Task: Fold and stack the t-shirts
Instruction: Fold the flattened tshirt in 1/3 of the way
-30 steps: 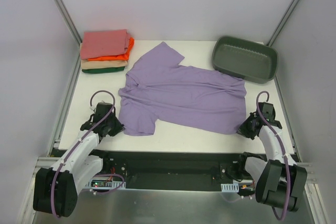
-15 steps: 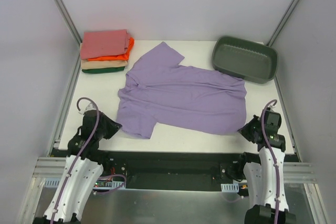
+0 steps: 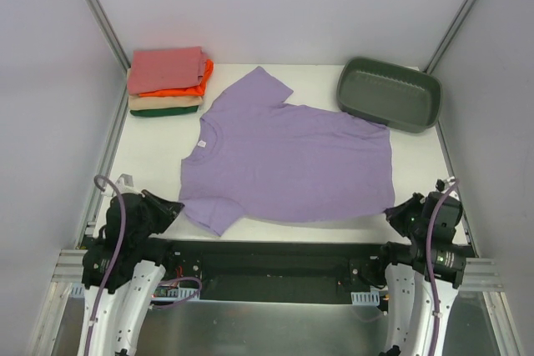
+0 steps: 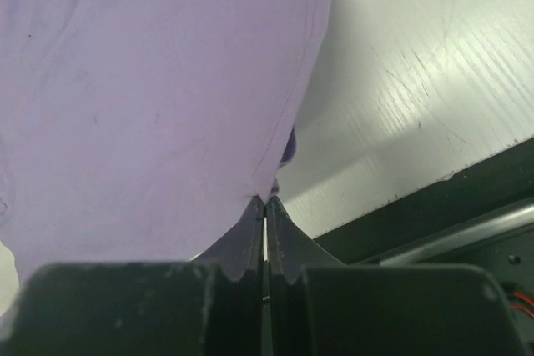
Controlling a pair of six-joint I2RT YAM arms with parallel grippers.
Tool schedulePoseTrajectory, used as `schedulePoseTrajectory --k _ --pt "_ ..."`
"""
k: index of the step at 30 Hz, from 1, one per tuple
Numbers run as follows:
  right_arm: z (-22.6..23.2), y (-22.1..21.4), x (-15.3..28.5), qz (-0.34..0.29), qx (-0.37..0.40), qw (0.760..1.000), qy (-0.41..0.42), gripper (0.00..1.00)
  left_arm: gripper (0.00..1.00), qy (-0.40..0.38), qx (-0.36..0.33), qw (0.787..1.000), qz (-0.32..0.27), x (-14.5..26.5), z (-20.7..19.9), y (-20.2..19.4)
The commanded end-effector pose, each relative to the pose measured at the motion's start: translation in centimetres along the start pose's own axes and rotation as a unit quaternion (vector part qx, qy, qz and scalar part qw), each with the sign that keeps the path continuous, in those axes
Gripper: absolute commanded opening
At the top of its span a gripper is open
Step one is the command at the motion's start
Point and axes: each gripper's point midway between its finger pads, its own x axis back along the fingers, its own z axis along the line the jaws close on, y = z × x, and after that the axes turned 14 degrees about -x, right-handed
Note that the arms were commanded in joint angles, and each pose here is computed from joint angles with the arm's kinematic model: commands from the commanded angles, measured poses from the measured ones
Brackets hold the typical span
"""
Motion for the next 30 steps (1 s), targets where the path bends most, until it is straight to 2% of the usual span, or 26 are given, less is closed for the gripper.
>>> schedulePoseTrajectory --k 1,8,14,22,27,30 --pt "-0.8 -0.4 2.9 -0.018 -0.006 1.0 -0.009 0.01 0.0 0.001 0.015 1.0 -0.028 2.7 0.5 0.2" --pt "-1.5 -1.2 4.7 -0.026 0.004 1.0 -0.006 0.01 0.0 -0.013 -0.001 0.999 -0.031 3.8 0.0 0.4" --pt "-2.4 -1.2 4.2 -0.023 0.012 0.999 -0.026 0.01 0.0 -0.018 0.0 0.999 -0.049 3.3 -0.9 1.8" --pt "-2.6 -0.5 1.5 -0.013 0.004 0.999 -0.049 0.01 0.0 -0.03 -0.01 0.998 -0.05 0.0 -3.8 4.9" --pt "-1.8 1.1 0.8 -0.03 -0.004 0.998 -0.057 0.01 0.0 -0.07 -0.016 0.995 -0.068 -2.6 -6.8 7.3" --pt "-1.2 1.8 -0.1 -0.029 -0.005 0.998 -0.06 0.01 0.0 -0.054 -0.025 0.996 -0.072 -4.2 -7.2 8.6"
